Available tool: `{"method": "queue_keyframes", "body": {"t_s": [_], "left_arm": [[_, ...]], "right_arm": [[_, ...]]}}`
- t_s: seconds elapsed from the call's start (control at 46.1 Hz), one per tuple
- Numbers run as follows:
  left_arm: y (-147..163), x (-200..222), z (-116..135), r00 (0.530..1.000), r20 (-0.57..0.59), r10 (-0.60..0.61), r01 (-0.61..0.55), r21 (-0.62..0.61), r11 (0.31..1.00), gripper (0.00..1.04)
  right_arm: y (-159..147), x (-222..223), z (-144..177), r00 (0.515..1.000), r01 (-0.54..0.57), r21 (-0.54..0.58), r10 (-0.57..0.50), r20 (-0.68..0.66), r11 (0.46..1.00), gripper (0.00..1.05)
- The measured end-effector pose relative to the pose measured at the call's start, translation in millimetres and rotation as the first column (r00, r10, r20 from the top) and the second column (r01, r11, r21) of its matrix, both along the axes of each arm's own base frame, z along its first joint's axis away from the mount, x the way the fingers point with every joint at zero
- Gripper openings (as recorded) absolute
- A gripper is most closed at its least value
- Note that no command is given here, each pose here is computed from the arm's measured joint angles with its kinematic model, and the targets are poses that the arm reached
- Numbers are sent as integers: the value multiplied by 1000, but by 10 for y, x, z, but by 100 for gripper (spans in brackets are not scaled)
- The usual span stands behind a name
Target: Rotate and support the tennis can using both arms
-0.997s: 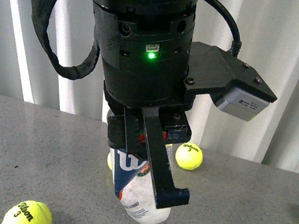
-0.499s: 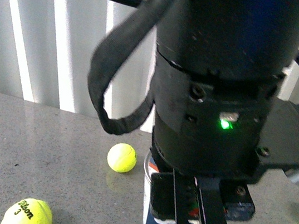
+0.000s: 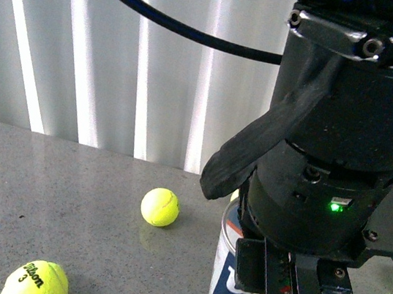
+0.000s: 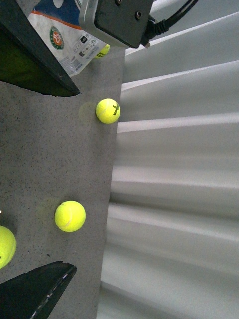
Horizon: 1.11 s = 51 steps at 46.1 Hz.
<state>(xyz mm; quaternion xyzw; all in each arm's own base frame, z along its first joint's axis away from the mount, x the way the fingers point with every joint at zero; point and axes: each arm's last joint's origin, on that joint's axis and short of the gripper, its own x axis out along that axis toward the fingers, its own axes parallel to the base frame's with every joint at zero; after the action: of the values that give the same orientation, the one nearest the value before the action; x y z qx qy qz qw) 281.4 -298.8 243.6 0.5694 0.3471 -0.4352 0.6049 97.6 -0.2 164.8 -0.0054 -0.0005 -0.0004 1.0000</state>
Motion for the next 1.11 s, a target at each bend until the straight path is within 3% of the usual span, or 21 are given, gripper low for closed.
{"method": "queue_keyframes", "body": {"t_s": [0.846, 1.041, 1.106], "left_arm": [[-220, 49, -71, 996, 20, -92, 91, 37, 995, 4], [-235, 48, -61, 995, 29, -93, 92, 35, 995, 33], [-234, 52, -54, 995, 33, -91, 90, 36, 995, 47]], "right_arm": [[0, 0, 0, 1000, 0, 0, 0, 0, 1000, 98], [0, 0, 0, 1000, 0, 0, 0, 0, 1000, 98], [0, 0, 0, 1000, 0, 0, 0, 0, 1000, 98]]}}
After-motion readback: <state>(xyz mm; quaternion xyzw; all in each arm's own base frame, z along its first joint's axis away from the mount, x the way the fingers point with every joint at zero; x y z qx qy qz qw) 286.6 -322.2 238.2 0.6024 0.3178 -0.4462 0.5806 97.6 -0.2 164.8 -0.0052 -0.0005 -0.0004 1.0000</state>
